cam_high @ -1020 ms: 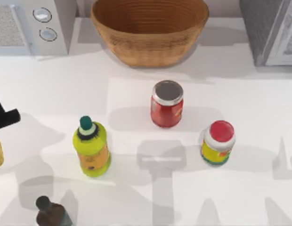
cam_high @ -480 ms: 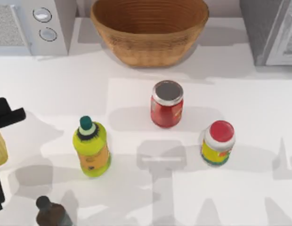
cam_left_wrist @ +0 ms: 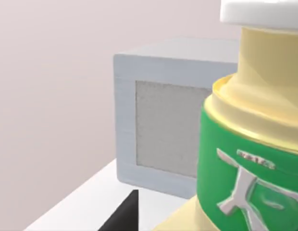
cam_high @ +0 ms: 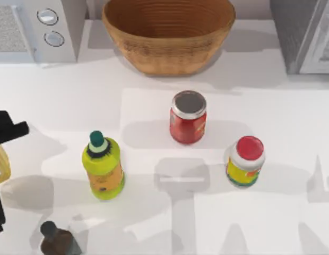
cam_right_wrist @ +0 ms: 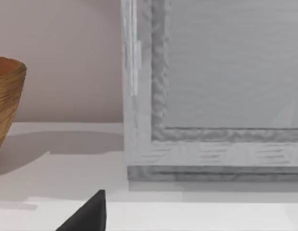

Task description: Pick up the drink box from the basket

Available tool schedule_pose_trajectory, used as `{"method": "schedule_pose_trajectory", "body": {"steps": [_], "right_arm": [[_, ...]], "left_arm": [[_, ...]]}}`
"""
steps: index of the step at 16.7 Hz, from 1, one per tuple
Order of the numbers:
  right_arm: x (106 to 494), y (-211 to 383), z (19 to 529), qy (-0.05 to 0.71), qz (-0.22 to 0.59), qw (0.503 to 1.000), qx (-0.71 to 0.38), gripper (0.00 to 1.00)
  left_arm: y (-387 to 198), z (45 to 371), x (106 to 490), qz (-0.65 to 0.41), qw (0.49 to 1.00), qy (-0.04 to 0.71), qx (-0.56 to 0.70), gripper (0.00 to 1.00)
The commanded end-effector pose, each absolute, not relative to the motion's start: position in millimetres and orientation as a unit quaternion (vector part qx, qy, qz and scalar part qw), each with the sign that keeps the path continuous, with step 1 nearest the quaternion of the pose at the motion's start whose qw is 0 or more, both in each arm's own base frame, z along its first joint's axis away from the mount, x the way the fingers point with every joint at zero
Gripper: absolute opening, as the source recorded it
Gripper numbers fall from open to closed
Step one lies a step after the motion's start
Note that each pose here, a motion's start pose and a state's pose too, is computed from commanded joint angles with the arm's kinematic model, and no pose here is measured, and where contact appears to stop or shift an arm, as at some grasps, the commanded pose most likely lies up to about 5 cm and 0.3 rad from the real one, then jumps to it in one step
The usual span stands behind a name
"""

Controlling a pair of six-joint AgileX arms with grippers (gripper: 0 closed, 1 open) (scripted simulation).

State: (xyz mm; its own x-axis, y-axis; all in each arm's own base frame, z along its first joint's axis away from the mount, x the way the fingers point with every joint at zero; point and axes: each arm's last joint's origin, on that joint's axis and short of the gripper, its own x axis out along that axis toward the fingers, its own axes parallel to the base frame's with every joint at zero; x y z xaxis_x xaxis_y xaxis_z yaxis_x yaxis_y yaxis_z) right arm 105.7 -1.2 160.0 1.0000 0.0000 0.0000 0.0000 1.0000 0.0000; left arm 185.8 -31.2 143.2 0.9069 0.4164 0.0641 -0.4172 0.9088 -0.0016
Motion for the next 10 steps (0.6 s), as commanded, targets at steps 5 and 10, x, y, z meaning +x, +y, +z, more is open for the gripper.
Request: {"method": "schedule_pose_trajectory", "body": {"steps": [5,10], "right_arm": [[105.7,-1.2,160.0,0.0,0.0,1.0,0.0,1.0],[105.7,-1.2,160.0,0.0,0.0,1.0,0.0,1.0]], "left_arm": [[-27.4,140.9,187.1,0.217,0.976,-0.032,0.003,0.0],[-27.4,140.9,187.1,0.217,0.976,-0.032,0.003,0.3]]}}
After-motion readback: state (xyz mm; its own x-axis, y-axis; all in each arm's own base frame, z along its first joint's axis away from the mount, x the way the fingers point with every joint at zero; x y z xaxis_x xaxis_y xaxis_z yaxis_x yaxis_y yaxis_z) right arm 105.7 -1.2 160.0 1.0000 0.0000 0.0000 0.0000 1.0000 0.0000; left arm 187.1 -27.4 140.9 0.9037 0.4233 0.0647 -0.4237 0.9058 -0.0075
